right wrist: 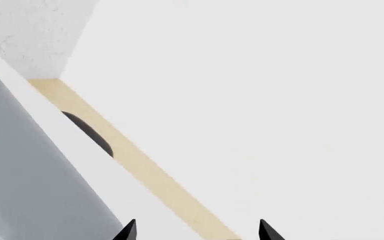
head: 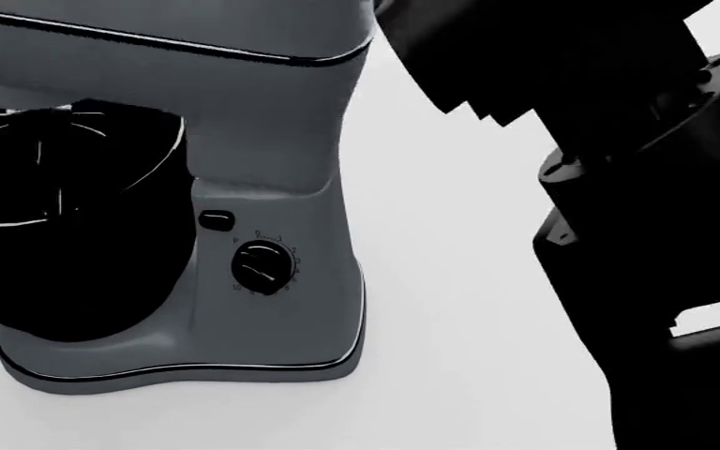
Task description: Close the stand mixer head.
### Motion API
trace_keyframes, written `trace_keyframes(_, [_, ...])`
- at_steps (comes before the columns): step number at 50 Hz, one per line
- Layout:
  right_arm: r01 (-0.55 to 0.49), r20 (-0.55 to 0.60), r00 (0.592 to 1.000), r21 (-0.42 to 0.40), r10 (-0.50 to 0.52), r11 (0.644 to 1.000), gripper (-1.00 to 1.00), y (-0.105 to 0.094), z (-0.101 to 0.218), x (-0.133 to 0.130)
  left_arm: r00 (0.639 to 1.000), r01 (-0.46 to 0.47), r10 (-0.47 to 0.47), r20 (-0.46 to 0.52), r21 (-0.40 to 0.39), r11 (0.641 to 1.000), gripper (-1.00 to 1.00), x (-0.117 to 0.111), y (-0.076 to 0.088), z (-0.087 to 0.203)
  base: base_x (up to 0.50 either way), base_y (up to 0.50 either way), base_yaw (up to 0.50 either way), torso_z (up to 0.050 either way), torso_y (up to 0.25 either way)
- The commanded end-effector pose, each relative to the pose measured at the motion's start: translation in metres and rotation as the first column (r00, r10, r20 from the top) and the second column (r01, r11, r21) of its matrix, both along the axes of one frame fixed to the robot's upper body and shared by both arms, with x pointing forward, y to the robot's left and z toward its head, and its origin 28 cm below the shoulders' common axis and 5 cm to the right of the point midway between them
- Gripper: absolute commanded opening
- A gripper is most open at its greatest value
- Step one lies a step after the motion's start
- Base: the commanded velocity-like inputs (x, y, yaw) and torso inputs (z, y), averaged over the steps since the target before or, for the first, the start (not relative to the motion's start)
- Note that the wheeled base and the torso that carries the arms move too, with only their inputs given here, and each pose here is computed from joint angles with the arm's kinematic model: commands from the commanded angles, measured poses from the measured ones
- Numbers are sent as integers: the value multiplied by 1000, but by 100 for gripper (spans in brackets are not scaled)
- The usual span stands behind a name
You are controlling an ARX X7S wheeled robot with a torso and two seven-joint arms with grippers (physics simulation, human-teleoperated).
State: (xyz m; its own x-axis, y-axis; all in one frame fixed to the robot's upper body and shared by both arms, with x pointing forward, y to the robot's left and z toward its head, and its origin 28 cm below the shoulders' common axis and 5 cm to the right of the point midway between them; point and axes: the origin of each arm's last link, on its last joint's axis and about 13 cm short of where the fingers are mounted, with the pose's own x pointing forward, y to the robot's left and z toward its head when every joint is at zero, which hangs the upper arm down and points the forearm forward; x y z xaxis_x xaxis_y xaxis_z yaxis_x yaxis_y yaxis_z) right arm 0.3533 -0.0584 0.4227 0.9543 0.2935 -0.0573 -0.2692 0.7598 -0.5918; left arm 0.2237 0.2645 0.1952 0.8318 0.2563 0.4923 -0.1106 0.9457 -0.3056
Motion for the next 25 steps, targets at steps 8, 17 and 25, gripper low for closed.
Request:
trace_keyframes(8, [-173,-708,702,-272,-75,946,100,29,-151,36,1000,1,-1,14,-12,1000,100,-3,3,4,13,3,9,0,0])
trace_keyframes(17, [-150,-720,688,-262,-90,953,100,24,-159,38,1000,-1,1,14,-7,1000,100,-3,3,3,24,6,19,0,0])
trace_keyframes(25, [-145,-725,684,-254,-89,956,100,23,-164,39,1000,1,-1,12,-4,1000,100,-2,2,3,29,8,21,0,0])
